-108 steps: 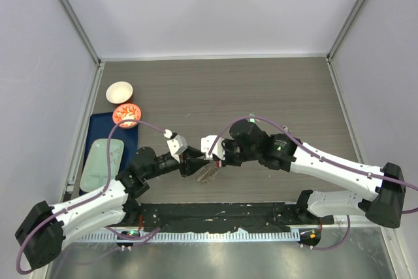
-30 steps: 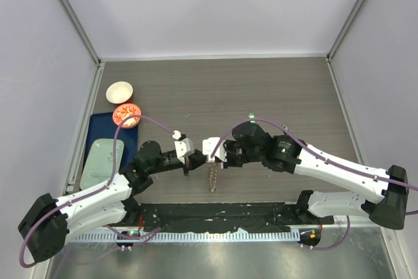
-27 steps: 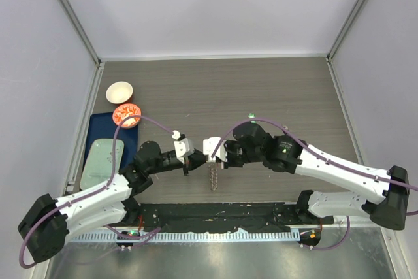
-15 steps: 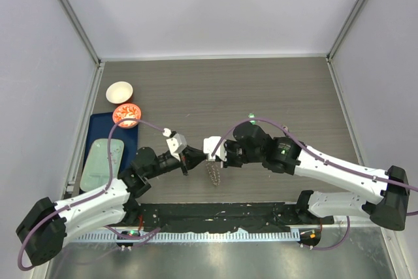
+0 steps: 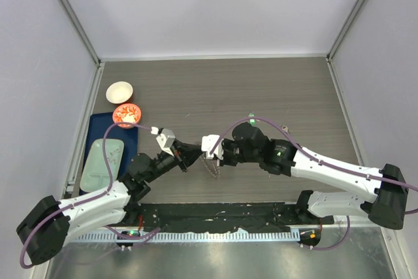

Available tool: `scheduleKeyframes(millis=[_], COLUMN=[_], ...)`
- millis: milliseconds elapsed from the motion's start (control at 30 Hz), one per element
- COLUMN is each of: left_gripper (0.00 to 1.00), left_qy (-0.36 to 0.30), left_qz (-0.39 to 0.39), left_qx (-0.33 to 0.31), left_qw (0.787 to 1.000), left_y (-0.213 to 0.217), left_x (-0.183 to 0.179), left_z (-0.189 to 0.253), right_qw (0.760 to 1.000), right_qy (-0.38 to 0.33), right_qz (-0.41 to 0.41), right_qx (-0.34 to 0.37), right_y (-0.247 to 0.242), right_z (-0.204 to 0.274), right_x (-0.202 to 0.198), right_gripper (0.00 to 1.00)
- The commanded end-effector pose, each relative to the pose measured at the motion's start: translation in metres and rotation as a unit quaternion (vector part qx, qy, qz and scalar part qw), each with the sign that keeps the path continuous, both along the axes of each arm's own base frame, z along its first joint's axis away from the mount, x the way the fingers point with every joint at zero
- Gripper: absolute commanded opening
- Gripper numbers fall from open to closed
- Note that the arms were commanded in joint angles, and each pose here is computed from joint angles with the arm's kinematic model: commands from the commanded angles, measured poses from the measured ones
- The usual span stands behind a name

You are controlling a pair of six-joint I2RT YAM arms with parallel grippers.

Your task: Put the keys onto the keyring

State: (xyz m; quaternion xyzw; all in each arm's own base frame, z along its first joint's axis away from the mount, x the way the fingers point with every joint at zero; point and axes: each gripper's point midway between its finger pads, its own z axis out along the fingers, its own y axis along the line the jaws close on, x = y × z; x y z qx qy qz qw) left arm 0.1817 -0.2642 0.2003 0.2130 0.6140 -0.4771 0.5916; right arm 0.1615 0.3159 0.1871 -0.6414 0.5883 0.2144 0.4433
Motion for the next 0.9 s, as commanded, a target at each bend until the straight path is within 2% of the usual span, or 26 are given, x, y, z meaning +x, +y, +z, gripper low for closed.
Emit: scheduleKeyframes(millis=[0,300,533,700,867], left_gripper=[0.00,0.01,0.20,0.26,0.31], left_qy=[-0.057,-0.045,-0.042,-0.074,-0.106], left_qz=[0.050,0.056,0.064,0.062,0.005], left_qx=[-0.109,-0.110,-0.039,0.016,0.070], left_qw=[0.991,0.991,0.996,0.995,0.992], left_y=[0.016,0.022,0.026,0.029,0.013], left_x=[0.012,0.010,0.008,0.006,-0.004], left_z=[0.064,0.049,0.022,0.015,0.009], right_qw=[0.999,1.000,0.999,0.997,0.995], right_qy=[0.030,-0.016,-0.029,-0.034,-0.041], right_qz=[0.021,-0.010,0.001,0.016,0.024], right_qx=[0.002,-0.006,-0.039,-0.066,-0.086], right_y=[0.009,0.001,-0.008,-0.009,-0.010], right_z=[-0.015,0.001,0.011,0.012,0.018], right_x=[-0.014,0.004,0.004,0.003,0.005], right_gripper=[0.01,0.01,0.01,0.01,0.01])
